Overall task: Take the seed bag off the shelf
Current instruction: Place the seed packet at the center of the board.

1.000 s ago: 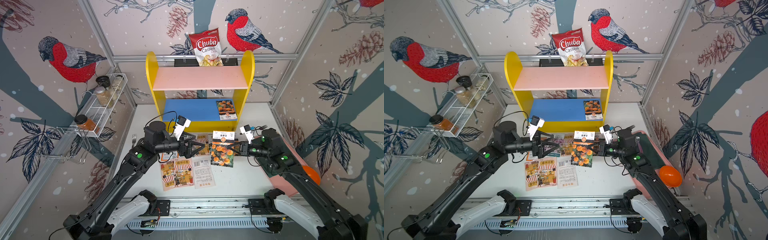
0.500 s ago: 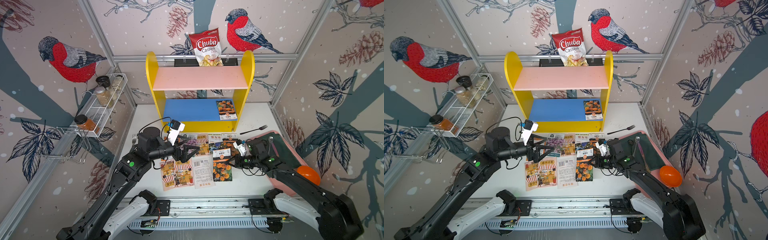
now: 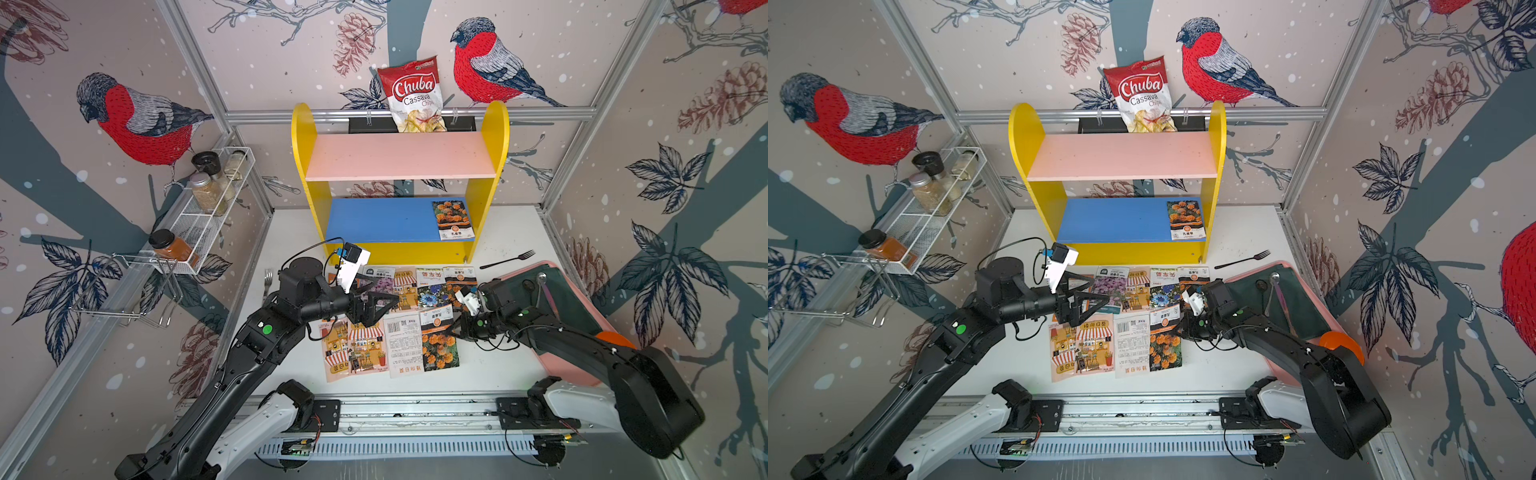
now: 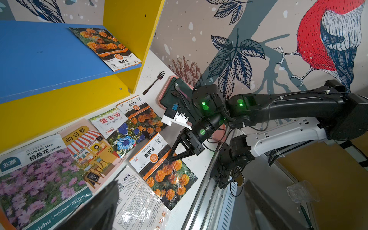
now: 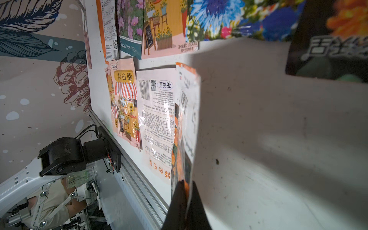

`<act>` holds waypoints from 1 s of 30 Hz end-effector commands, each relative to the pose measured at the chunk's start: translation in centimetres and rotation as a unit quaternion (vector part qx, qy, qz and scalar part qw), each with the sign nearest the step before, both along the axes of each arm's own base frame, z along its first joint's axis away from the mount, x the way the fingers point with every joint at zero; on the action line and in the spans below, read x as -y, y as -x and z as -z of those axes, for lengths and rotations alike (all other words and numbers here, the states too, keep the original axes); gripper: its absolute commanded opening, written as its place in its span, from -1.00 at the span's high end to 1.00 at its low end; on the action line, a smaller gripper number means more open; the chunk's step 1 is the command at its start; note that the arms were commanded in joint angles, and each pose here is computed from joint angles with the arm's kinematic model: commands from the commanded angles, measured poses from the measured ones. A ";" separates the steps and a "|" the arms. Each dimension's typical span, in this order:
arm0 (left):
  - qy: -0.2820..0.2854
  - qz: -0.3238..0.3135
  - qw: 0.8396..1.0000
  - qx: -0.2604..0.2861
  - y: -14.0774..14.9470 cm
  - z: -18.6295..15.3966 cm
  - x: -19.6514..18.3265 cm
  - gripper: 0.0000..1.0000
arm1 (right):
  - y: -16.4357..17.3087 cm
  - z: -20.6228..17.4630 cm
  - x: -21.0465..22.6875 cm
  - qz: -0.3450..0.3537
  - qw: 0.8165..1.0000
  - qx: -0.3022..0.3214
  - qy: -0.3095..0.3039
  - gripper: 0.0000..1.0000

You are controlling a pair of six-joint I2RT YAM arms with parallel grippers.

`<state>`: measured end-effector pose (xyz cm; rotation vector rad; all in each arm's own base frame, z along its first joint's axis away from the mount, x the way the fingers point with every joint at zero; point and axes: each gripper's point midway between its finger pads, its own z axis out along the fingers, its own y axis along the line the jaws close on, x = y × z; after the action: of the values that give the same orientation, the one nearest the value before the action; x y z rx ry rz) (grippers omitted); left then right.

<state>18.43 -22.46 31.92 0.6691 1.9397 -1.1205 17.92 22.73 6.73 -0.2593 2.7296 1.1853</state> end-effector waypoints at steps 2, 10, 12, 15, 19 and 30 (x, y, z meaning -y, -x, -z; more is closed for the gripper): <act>0.012 -0.002 1.000 0.015 -0.3 -0.7 0.1 -0.95 | -0.5 0.4 -0.1 -0.003 1.000 0.014 0.005 1.00; 0.011 0.000 1.000 0.011 -0.4 -0.3 0.2 -0.95 | -0.4 2.8 1.0 0.002 0.998 -0.001 0.055 0.78; 0.010 0.000 1.000 0.009 -0.4 -0.1 0.2 -0.95 | -0.5 3.2 1.4 0.004 0.998 -0.001 0.069 0.74; 0.012 0.001 1.000 0.009 -0.4 -0.2 0.3 -0.95 | -0.8 3.3 1.6 0.007 0.997 0.002 0.081 0.65; 0.012 0.003 1.000 0.009 -0.3 -0.1 0.3 -0.94 | -1.1 3.5 1.5 0.007 0.996 0.005 0.093 0.45; 0.009 0.004 1.000 0.007 -0.4 0.2 0.4 -0.94 | -1.2 4.3 1.2 0.001 0.987 0.016 0.159 0.02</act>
<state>18.69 -22.66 31.02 0.6633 1.9515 -1.1276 18.96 22.12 2.87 -0.3099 2.8570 0.8542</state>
